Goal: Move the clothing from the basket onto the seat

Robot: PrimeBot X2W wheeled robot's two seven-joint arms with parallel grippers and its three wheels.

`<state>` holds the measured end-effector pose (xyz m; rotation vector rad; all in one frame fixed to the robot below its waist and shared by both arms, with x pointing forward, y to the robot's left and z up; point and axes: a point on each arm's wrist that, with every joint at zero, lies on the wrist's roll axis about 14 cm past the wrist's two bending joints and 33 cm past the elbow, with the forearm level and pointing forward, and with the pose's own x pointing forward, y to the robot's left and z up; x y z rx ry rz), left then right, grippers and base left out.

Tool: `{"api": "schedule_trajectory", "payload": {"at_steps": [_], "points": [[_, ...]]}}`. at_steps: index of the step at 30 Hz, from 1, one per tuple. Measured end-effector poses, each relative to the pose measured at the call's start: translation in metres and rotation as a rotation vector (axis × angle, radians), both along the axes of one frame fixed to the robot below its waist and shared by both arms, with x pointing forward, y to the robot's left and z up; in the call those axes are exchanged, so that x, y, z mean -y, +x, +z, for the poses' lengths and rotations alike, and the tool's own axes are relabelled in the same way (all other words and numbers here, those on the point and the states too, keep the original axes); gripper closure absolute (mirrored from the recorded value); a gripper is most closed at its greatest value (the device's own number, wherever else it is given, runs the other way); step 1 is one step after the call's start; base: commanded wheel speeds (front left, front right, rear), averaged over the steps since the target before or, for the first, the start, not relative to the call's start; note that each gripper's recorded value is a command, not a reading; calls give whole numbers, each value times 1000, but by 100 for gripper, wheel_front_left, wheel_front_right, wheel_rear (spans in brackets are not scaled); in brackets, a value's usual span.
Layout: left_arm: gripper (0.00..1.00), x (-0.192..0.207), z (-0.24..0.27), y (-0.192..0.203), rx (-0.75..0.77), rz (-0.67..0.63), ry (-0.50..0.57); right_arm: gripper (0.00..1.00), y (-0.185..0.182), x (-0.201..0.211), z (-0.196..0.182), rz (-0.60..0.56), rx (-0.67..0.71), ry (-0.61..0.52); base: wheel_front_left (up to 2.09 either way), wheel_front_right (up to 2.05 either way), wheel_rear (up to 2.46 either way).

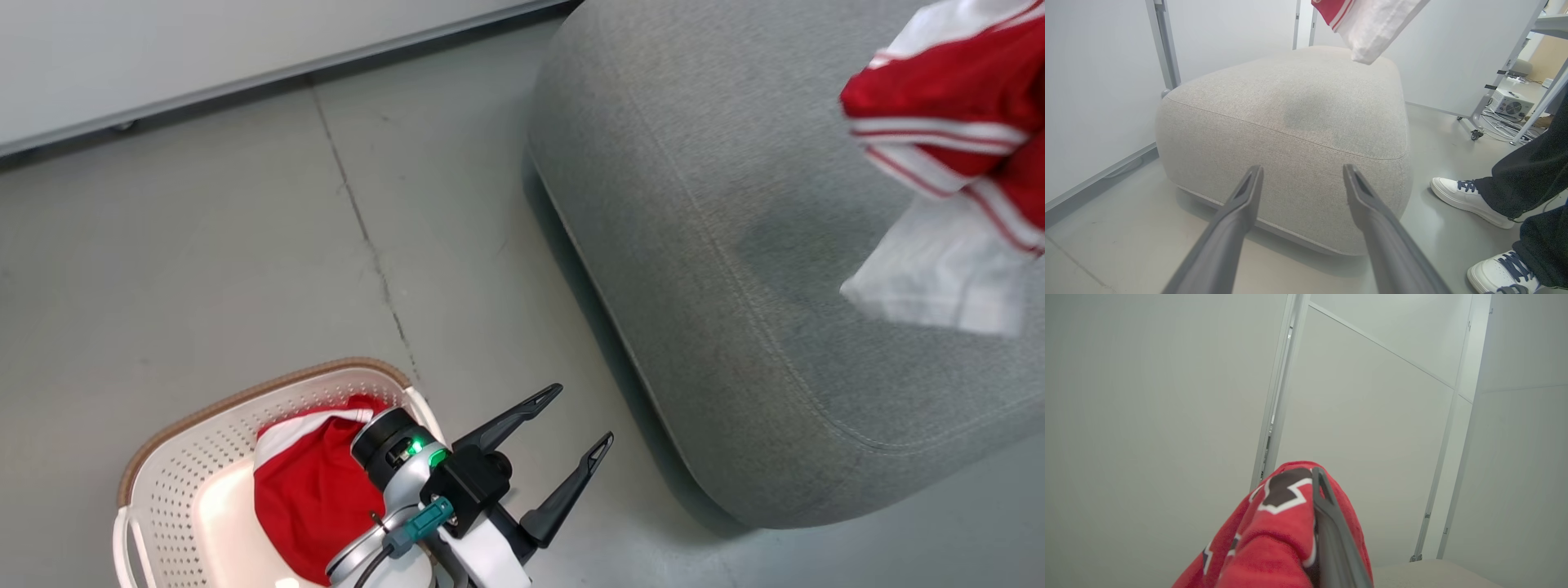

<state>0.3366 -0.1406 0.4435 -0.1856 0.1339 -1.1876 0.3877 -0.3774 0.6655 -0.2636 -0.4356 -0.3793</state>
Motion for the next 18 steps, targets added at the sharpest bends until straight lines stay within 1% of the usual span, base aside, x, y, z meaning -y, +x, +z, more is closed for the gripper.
{"api": "schedule_trajectory", "payload": {"at_steps": [4,9,12,14,18], "points": [[0,-6,-6,10,-11,17,0,100,27,10,18,-2,15,-52,0,0,0],[0,-12,-15,23,-12,30,3,100,61,21,19,-6,-16,-88,0,0,0],[0,-17,-22,31,-17,37,8,100,81,28,9,-12,-49,-86,0,0,0],[0,-20,-28,36,-23,42,14,100,94,34,-1,-17,-62,-47,0,0,0],[0,-25,-36,42,-26,44,18,100,114,48,-35,-35,-147,-2,0,0,0]]}}
